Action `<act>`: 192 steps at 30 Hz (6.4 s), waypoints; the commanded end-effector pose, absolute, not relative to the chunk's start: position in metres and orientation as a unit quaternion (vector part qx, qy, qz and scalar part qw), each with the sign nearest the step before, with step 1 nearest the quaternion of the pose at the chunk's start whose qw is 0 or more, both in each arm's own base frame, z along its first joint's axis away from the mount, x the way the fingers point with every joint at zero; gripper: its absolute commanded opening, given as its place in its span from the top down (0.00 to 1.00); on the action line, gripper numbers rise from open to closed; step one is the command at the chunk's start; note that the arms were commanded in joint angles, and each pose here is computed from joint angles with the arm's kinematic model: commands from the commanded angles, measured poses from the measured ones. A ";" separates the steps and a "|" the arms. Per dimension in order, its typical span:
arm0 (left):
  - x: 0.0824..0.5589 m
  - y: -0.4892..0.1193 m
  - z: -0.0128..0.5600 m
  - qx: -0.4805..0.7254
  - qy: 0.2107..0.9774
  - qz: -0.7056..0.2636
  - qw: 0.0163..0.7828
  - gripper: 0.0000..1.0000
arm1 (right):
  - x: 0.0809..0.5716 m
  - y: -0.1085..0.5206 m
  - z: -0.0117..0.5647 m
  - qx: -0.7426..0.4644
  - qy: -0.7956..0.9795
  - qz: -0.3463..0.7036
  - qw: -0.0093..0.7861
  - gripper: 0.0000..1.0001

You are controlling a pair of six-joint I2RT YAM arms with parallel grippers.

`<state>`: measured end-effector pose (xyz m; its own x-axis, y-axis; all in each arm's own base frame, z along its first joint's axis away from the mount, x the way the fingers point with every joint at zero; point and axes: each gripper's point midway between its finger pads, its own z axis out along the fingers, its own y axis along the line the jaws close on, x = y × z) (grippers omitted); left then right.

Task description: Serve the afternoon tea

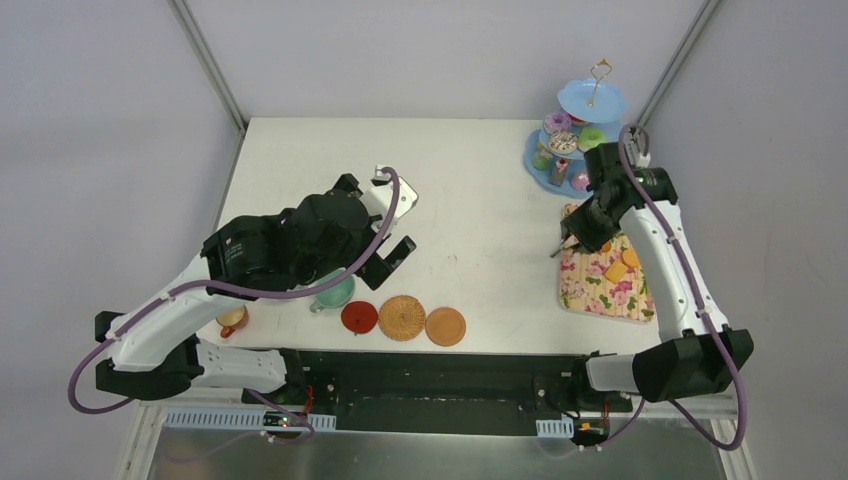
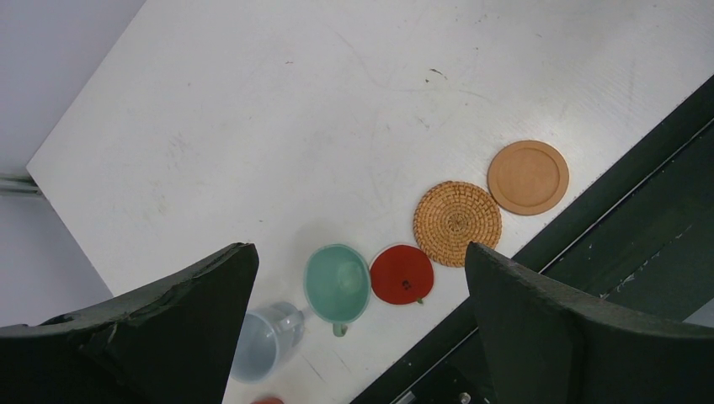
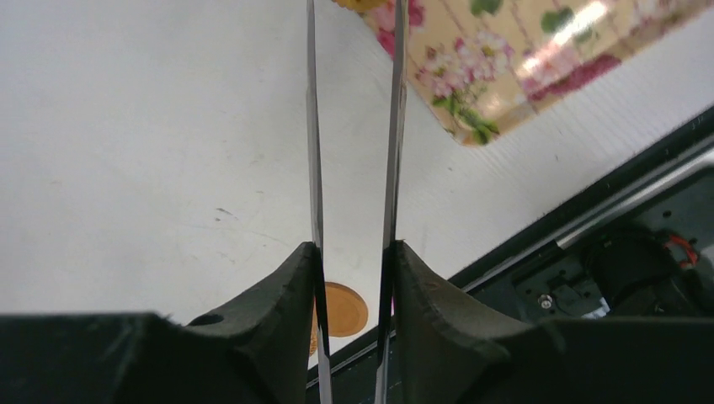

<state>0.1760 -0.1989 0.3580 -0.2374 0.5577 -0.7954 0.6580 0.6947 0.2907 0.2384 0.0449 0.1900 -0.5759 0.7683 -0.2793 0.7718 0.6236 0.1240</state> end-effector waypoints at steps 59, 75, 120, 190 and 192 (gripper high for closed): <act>0.177 -0.185 0.377 0.320 0.803 -0.066 0.498 0.00 | 0.507 -0.038 0.326 0.317 0.839 0.046 0.440 0.57; 0.178 -0.188 0.376 0.330 0.801 -0.062 0.496 0.00 | 0.493 -0.045 0.358 0.311 0.825 0.040 0.470 0.48; 0.164 -0.209 0.350 0.413 0.775 -0.075 0.472 0.00 | 0.220 -0.052 0.152 0.379 0.907 -0.067 0.172 0.50; 0.172 -0.216 0.349 0.409 0.782 -0.060 0.466 0.00 | 0.311 0.010 0.276 0.400 0.856 0.188 0.269 0.75; 0.172 -0.215 0.349 0.407 0.783 -0.059 0.467 0.00 | 0.333 0.018 0.294 0.391 0.851 0.202 0.288 0.75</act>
